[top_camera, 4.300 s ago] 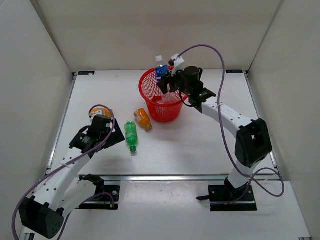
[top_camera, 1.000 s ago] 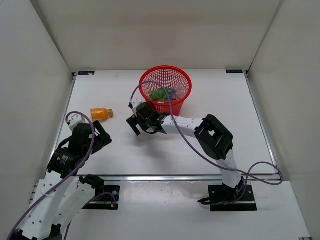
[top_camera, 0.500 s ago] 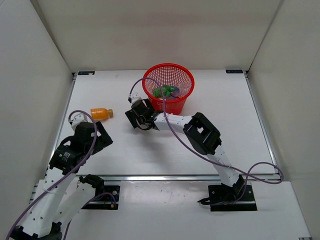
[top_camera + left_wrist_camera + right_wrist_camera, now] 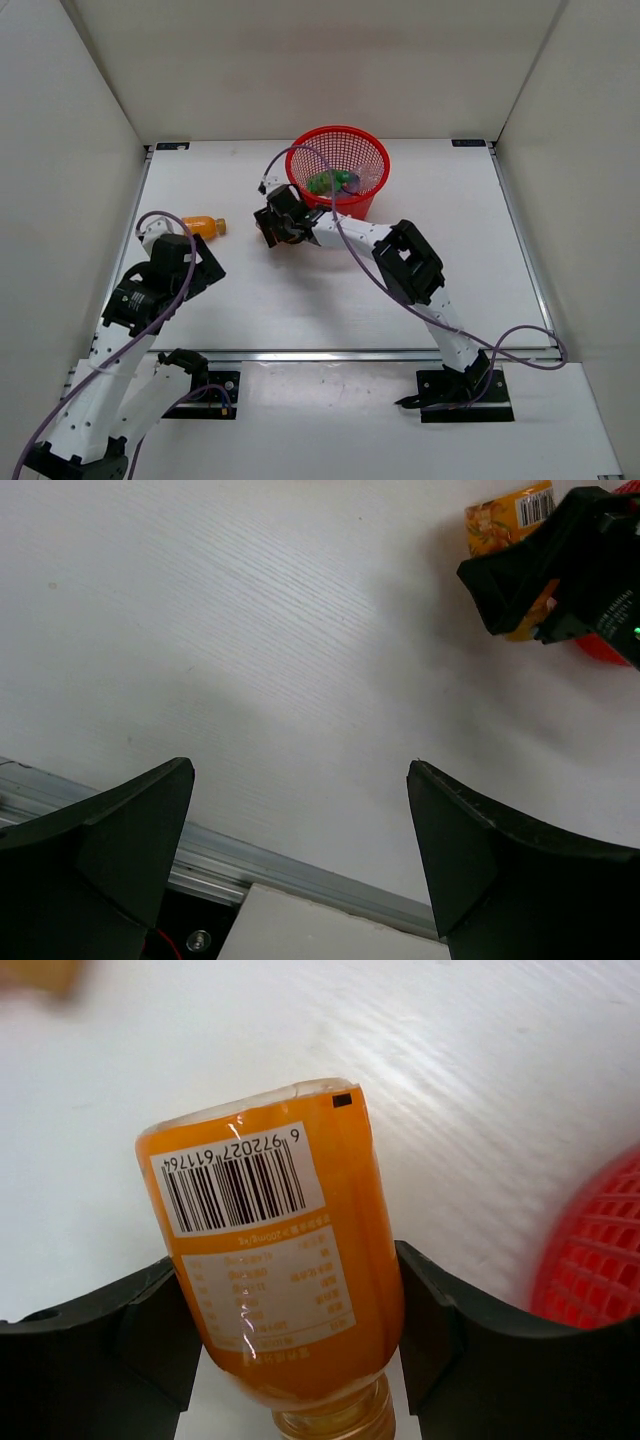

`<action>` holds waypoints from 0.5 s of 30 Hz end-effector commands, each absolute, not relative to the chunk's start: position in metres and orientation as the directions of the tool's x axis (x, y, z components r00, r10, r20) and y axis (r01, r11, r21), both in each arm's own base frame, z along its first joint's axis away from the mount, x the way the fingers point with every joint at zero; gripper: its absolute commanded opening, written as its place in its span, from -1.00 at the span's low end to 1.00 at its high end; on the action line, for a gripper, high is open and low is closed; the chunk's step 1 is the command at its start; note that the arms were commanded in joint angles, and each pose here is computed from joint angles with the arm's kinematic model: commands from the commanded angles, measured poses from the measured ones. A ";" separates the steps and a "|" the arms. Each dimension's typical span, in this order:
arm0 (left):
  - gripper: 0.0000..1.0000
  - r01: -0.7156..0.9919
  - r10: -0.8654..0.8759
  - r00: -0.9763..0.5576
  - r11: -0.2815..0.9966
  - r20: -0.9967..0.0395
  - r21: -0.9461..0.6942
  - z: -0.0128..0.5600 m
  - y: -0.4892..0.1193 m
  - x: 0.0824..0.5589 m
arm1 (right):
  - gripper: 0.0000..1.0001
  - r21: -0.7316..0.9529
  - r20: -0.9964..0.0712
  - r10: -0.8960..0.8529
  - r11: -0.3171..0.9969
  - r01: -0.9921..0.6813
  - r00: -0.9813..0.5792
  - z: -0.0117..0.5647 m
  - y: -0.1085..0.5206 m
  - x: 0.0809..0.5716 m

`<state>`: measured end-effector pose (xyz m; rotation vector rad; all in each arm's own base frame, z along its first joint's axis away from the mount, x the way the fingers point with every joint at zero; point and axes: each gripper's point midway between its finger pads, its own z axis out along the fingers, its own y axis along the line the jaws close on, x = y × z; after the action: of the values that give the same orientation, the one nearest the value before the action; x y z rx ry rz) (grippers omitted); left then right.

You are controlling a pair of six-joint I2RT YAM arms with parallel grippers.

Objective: Put the plastic bottles in the bin

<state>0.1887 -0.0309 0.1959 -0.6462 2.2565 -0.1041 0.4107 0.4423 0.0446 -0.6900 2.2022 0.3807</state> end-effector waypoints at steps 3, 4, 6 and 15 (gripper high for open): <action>0.97 -0.393 -0.516 -0.519 0.852 -0.681 -0.346 0.204 -0.039 0.208 | -0.40 0.271 -0.886 -0.156 0.590 -0.760 -0.437 0.247 0.464 0.382; 0.97 -0.393 -0.529 -0.517 0.845 -0.673 -0.362 0.204 -0.042 0.211 | -0.38 0.271 -0.905 -0.122 0.575 -0.772 -0.409 0.275 0.461 0.377; 0.98 -0.386 -0.532 -0.528 0.845 -0.662 -0.371 0.200 -0.047 0.214 | -0.38 0.235 -0.930 -0.096 0.587 -0.775 -0.355 0.306 0.444 0.379; 0.98 -0.467 -0.588 -0.551 0.805 -0.592 -0.365 0.164 -0.050 0.233 | -0.38 0.188 -0.946 -0.017 0.786 -0.589 -0.324 0.330 0.316 0.450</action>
<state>0.2210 -0.0480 0.1684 -0.7109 2.2826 -0.1686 0.4256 0.3453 0.3670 -0.5118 1.7269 0.6925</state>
